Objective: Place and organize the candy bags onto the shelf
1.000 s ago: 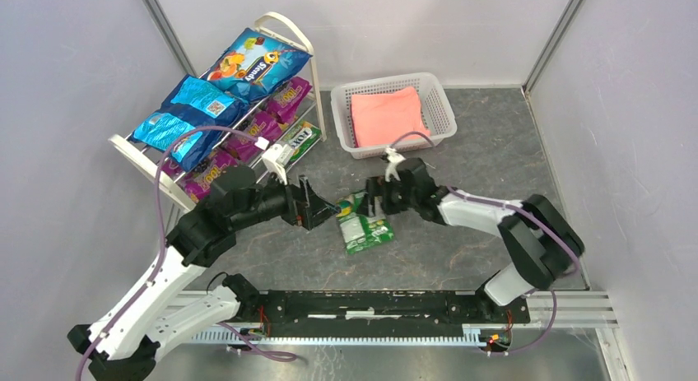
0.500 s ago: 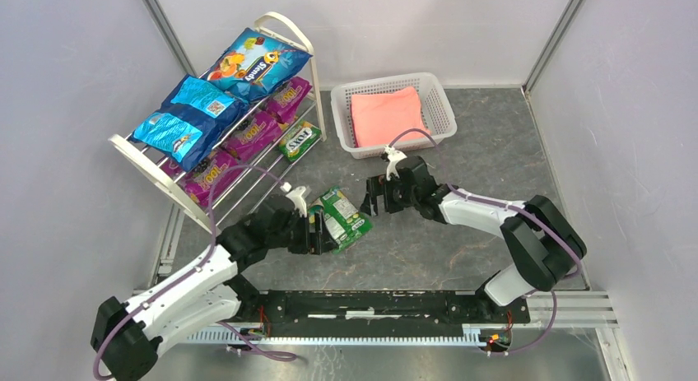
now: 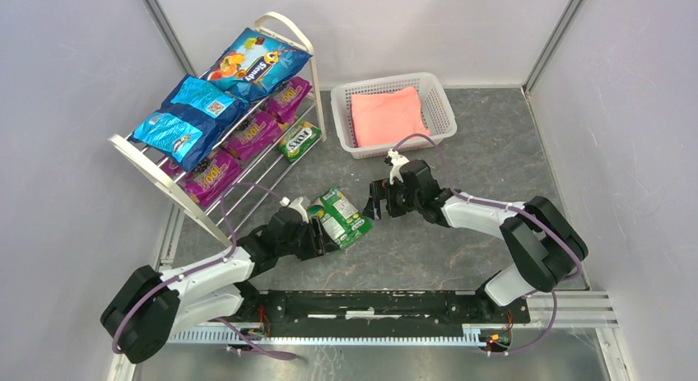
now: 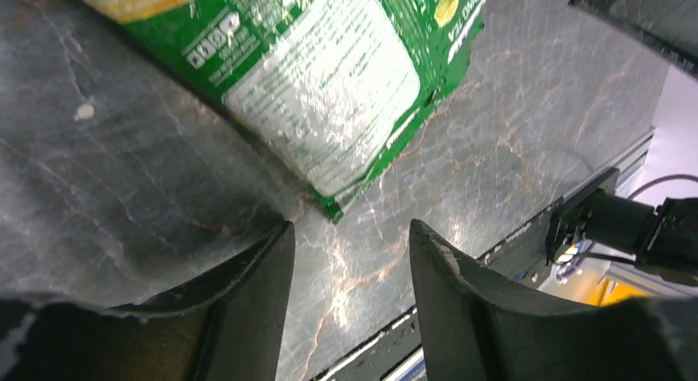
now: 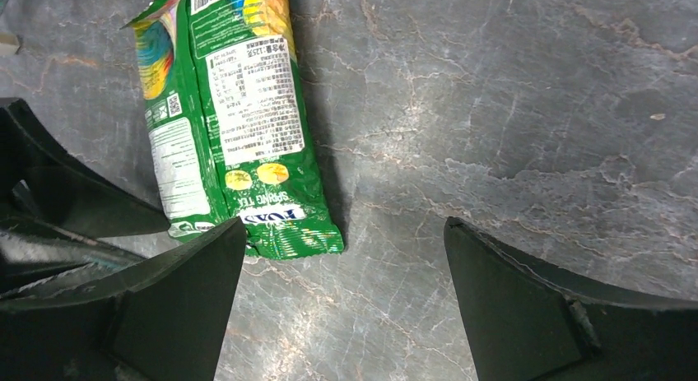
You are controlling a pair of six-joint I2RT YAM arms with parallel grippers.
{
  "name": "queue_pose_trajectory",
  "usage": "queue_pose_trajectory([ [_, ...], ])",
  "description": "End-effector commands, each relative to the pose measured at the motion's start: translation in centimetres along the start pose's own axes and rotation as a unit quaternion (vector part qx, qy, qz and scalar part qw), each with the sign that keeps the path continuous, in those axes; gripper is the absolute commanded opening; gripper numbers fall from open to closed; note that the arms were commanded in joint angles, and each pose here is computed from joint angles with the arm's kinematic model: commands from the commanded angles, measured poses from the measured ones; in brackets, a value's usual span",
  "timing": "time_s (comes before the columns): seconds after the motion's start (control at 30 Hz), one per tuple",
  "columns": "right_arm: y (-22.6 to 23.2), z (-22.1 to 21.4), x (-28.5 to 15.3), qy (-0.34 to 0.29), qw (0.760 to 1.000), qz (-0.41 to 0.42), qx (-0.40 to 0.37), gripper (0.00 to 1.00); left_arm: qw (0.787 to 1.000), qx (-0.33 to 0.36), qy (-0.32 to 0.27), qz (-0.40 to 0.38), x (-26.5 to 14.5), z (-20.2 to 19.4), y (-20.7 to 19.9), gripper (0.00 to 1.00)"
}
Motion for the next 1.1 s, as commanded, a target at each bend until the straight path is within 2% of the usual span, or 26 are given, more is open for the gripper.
queue_pose_trajectory([
  [0.0, 0.7, -0.3, 0.3, -0.006, 1.0, 0.03, 0.008, 0.98, 0.999, -0.022, -0.048, -0.009, 1.0, 1.7, -0.4, 0.57],
  [0.3, 0.5, -1.5, -0.3, -0.003, 0.999, 0.033, 0.015, 0.98, 0.997, -0.031, -0.069, -0.016, 1.4, 3.0, -1.1, 0.35],
  [0.57, 1.4, -2.8, -0.3, -0.004, 0.995, 0.078, 0.065, 0.98, 0.995, -0.035, -0.075, -0.053, 1.1, 4.2, -3.4, 0.15],
  [0.7, 1.4, -2.9, -0.4, -0.007, 0.994, 0.078, 0.073, 0.98, 0.995, -0.035, -0.076, -0.059, 1.0, 4.5, -3.9, 0.13],
  [0.8, 1.1, -2.6, -0.6, -0.015, 0.995, 0.068, 0.069, 0.98, 0.995, -0.05, -0.066, -0.056, 1.2, 4.0, -3.6, 0.19],
  [1.0, 0.6, -2.6, -0.8, -0.018, 0.996, 0.059, 0.065, 0.98, 0.995, -0.076, -0.054, -0.047, 1.2, 2.4, -2.0, 0.55],
  [1.07, 0.6, -2.8, -0.8, -0.016, 0.996, 0.059, 0.066, 0.98, 0.995, -0.079, -0.051, -0.043, 1.2, 1.9, -1.5, 0.61],
])
Point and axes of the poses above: each gripper's point midway between its finger pads, its own x axis out along the fingers, its own y axis along the line the jaws close on, z = x × y, the point moved 2 cm from there along -x, back along the fingers, and after that the axes turned 3 degrees about x, right-handed, at the moved point
